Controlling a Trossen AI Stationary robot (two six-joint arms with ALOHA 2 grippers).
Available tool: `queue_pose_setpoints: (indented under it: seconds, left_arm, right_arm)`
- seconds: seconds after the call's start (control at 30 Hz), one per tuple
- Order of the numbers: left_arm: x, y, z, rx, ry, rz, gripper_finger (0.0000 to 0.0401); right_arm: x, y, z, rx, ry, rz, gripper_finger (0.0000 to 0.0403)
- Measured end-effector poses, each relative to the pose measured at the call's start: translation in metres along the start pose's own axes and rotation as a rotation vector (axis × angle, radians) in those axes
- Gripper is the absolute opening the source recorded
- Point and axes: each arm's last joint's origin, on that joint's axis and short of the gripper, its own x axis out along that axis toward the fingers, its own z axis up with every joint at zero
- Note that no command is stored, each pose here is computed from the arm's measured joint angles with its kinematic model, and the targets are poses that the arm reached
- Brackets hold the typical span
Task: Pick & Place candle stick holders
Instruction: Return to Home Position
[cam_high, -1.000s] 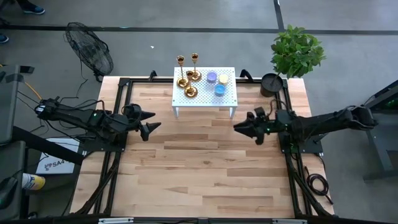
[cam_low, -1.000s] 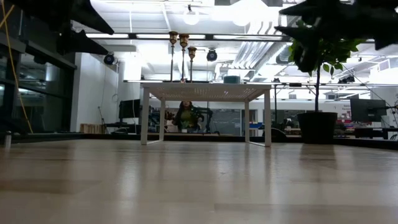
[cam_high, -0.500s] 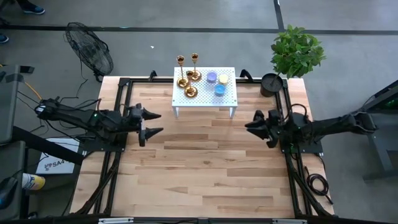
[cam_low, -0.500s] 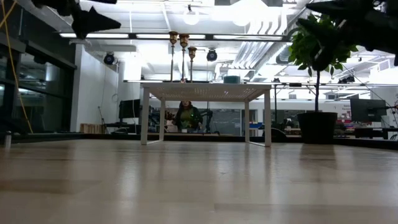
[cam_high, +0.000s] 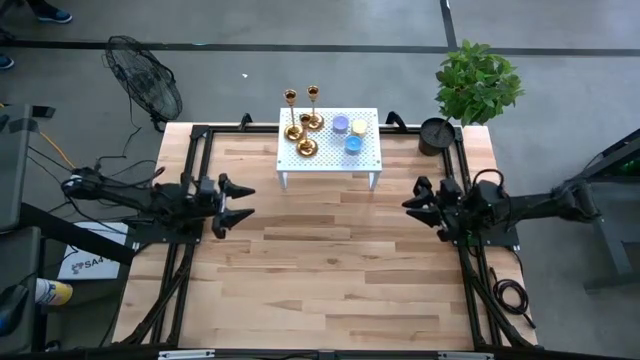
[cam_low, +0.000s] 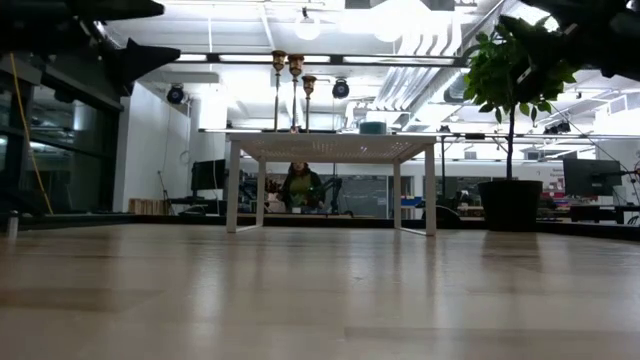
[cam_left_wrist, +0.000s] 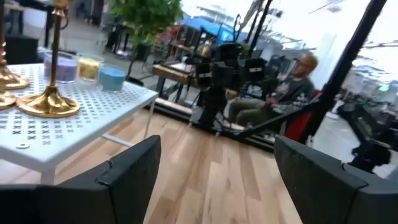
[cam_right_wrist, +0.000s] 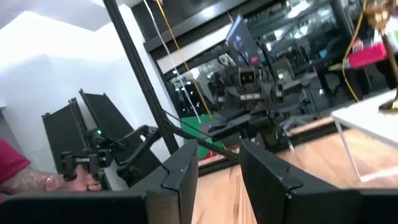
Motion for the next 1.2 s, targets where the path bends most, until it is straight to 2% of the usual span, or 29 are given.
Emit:
queue_pose_setpoints:
  seconds: [0.27, 0.37, 0.47, 0.67, 0.93, 1.07, 1.2]
  left_arm:
    - [-0.014, 0.005, -0.009, 0.019, -0.046, -0.129, 0.0307]
    - [-0.019, 0.01, -0.018, 0.014, -0.059, -0.138, 0.0307]
    - [-0.022, 0.014, -0.028, 0.006, -0.064, -0.143, 0.0307]
    - [-0.023, 0.014, -0.031, 0.021, -0.061, -0.17, 0.0307]
    - [-0.023, 0.014, -0.031, 0.06, -0.073, -0.178, 0.0307]
    - [-0.022, 0.018, -0.031, 0.073, -0.077, -0.126, 0.0307]
    - [-0.02, 0.025, -0.029, 0.082, -0.086, -0.1, 0.0307]
  right_arm:
    - [-0.009, 0.003, 0.006, -0.055, -0.04, 0.009, 0.0114]
    - [-0.012, 0.002, 0.006, -0.061, -0.032, 0.009, 0.0114]
    - [-0.015, 0.002, 0.009, -0.088, -0.038, 0.055, 0.0114]
    - [-0.018, 0.002, 0.013, -0.133, -0.043, 0.1, 0.0114]
    - [-0.019, 0.0, 0.014, -0.187, -0.05, 0.096, 0.0114]
    - [-0.02, -0.003, 0.01, -0.199, -0.064, 0.088, 0.0114]
    - [-0.02, -0.007, 0.005, -0.206, -0.059, 0.023, 0.0114]
